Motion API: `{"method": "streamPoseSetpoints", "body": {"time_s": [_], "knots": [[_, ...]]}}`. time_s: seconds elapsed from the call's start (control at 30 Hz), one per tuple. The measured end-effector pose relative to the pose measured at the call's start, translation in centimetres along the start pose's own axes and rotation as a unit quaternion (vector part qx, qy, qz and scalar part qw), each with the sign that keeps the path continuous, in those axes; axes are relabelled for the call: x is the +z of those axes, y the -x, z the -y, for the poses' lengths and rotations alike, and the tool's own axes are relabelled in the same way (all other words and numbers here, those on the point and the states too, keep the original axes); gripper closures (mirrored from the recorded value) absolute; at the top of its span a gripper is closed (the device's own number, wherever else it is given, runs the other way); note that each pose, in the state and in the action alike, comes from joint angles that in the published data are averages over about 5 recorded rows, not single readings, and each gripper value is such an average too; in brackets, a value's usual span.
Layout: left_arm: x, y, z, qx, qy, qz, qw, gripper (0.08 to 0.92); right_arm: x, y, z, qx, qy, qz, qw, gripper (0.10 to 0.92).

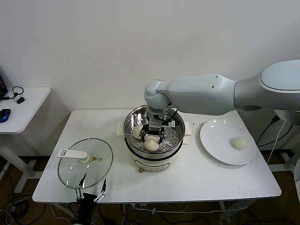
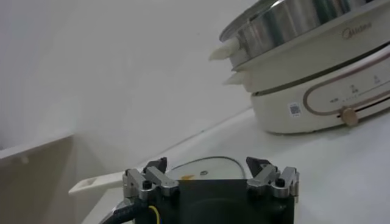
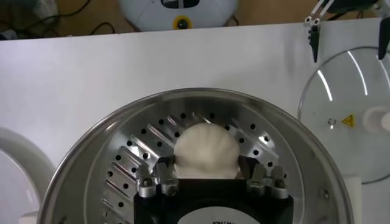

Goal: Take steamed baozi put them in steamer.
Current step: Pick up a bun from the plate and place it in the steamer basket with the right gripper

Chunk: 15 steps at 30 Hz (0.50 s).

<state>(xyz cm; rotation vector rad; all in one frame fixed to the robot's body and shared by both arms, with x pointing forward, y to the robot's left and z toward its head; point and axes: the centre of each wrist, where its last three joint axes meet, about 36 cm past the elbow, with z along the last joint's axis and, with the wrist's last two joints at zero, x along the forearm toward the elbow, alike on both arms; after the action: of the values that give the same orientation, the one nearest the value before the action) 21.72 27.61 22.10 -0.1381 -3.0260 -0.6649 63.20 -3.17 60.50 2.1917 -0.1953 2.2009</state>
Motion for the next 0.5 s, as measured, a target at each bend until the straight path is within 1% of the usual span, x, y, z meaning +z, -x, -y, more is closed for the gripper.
{"method": "streamPoseSetpoints", "body": {"time_s": [0.23,0.5], "knots": [[0.0,0.1,0.0,0.000,-0.001,0.000,1.000,0.177,0.2,0.7,0.2,-0.007,-0.002,0.005,1.000,0.315],[0.1,0.0,0.1,-0.001,-0.002,-0.001,1.000,0.177,0.5,1.2,0.3,-0.006,-0.002,0.010,1.000,0.208]]}}
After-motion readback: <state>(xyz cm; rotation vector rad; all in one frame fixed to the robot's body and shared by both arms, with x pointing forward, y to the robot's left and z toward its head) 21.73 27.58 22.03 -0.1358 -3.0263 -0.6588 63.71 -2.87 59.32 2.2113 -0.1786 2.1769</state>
